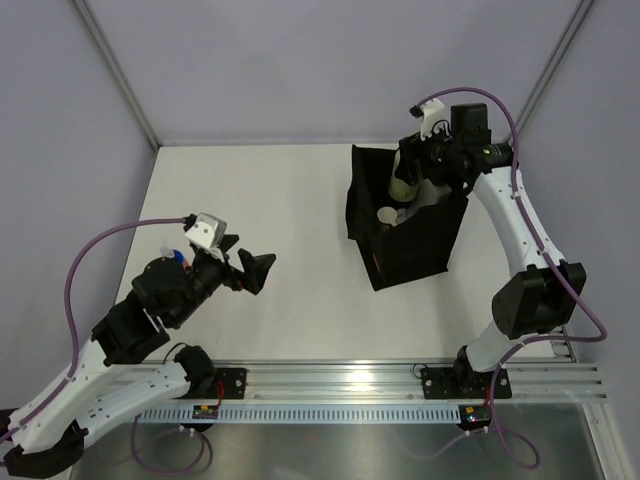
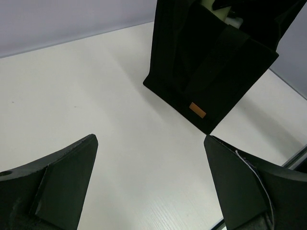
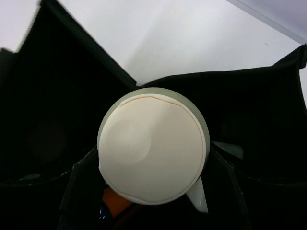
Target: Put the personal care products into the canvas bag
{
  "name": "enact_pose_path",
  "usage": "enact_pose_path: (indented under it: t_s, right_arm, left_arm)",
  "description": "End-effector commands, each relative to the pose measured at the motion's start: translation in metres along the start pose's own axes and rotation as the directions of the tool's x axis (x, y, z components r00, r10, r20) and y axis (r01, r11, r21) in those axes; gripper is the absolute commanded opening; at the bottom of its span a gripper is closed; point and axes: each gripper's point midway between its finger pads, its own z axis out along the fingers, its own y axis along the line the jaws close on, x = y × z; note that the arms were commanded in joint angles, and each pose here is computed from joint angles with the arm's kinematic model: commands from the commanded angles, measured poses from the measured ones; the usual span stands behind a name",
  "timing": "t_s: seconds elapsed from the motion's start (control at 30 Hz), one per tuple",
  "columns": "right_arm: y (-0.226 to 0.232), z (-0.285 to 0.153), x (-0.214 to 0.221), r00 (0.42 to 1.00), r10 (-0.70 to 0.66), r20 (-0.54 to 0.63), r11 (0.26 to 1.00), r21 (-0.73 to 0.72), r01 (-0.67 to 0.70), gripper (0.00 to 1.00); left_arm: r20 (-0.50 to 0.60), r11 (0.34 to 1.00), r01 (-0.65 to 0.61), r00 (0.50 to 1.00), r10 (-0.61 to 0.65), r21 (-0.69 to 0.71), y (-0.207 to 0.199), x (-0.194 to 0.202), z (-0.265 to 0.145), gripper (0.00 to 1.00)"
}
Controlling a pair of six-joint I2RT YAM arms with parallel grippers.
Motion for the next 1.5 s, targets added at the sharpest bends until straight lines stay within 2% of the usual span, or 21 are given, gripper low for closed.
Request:
enact_pose_path:
  t_s: [0.0,0.03,0.1,0.13,0.2,0.23,0.37,0.57,0.67,0.77,0.8,0.83,0.9,0.93,0.97,1.03,1.3,1.43,1.47]
  right_arm:
    - [-0.02,-0.007,-0.079,0.964,-0.1,0.246,0.992,0.096,0.078,0.0]
    - [-0.024,-0.003,-0.088,0.951,-0.127,0.284,0.989,0.112,0.098,0.0]
    - [-0.024,0.015,-0.082,0.947,-0.149,0.285,0.986,0.114,0.121,0.0]
    - [-0.027,0.018,-0.092,0.923,-0.205,0.325,0.976,0.142,0.167,0.0]
    - [-0.025,0.035,-0.079,0.917,-0.235,0.323,0.969,0.147,0.197,0.0]
    - [-0.028,0.036,-0.089,0.889,-0.282,0.361,0.956,0.183,0.228,0.0]
    - [-0.041,0.064,-0.067,0.901,-0.3,0.314,0.944,0.235,0.232,0.0]
    - [-0.023,0.093,-0.019,0.938,-0.267,0.222,0.963,0.092,0.253,0.02]
    - [-0.015,0.099,0.0,0.957,-0.24,0.163,0.971,0.024,0.239,0.09]
    - [-0.01,0.1,0.015,0.971,-0.222,0.094,0.974,-0.029,0.225,0.24]
    - [-0.006,0.098,0.017,0.973,-0.217,0.082,0.974,-0.055,0.221,0.36]
    - [-0.003,0.095,0.024,0.978,-0.203,0.05,0.975,-0.08,0.207,0.43]
    - [0.003,0.088,0.02,0.979,-0.192,0.062,0.974,-0.111,0.198,0.6]
    - [0.006,0.08,0.015,0.979,-0.188,0.074,0.974,-0.114,0.196,0.79]
    - [0.009,0.076,0.013,0.979,-0.189,0.081,0.972,-0.124,0.198,0.87]
    - [0.013,0.061,0.003,0.977,-0.188,0.104,0.972,-0.122,0.2,0.95]
    - [0.025,-0.012,-0.05,0.966,-0.153,0.209,0.982,-0.077,0.172,0.99]
    - [0.022,-0.058,-0.075,0.956,-0.113,0.27,0.991,-0.039,0.128,1.0]
    - [0.028,-0.067,-0.078,0.953,-0.101,0.286,0.99,-0.067,0.125,0.99]
  left_arm:
    - [0.054,0.999,0.033,0.998,-0.034,0.025,-0.005,-0.01,0.002,0.99]
    - [0.055,0.999,0.036,0.998,-0.038,0.025,-0.005,-0.009,0.002,0.99]
    - [0.058,0.999,0.043,0.997,-0.044,0.025,-0.006,-0.009,0.003,0.99]
    - [0.055,0.999,0.045,0.997,-0.047,0.024,-0.005,-0.006,0.004,0.99]
    - [0.056,0.999,0.049,0.997,-0.05,0.025,-0.005,-0.005,0.004,0.99]
    - [0.057,0.999,0.049,0.997,-0.05,0.023,-0.005,-0.004,0.004,0.99]
    - [0.053,0.999,0.042,0.998,-0.043,0.019,-0.004,-0.003,0.003,0.99]
    - [0.045,0.999,0.049,0.998,-0.049,0.008,-0.001,0.004,0.004,0.99]
    - [0.027,0.998,0.06,0.998,-0.06,0.015,-0.004,0.011,0.009,0.99]
    - [0.011,0.998,0.067,0.998,-0.067,0.022,-0.006,0.015,0.012,0.99]
    - [0.006,0.997,0.067,0.998,-0.067,0.026,-0.007,0.016,0.013,0.99]
    - [0.005,0.997,0.067,0.998,-0.067,0.027,-0.008,0.016,0.013,0.99]
    - [0.006,0.997,0.069,0.998,-0.069,0.028,-0.008,0.015,0.012,0.99]
    - [0.005,0.997,0.07,0.998,-0.07,0.027,-0.008,0.015,0.012,0.99]
    - [0.004,0.997,0.071,0.997,-0.071,0.025,-0.007,0.015,0.012,0.99]
    - [0.0,0.997,0.074,0.997,-0.074,0.018,-0.006,0.016,0.012,0.99]
    - [-0.101,0.982,0.094,0.989,-0.112,-0.167,0.017,0.037,0.026,0.99]
    - [-0.117,0.947,0.142,0.976,-0.182,-0.289,0.029,0.044,0.033,0.99]
    - [-0.127,0.931,0.131,0.975,-0.184,-0.342,0.037,0.048,0.034,0.99]
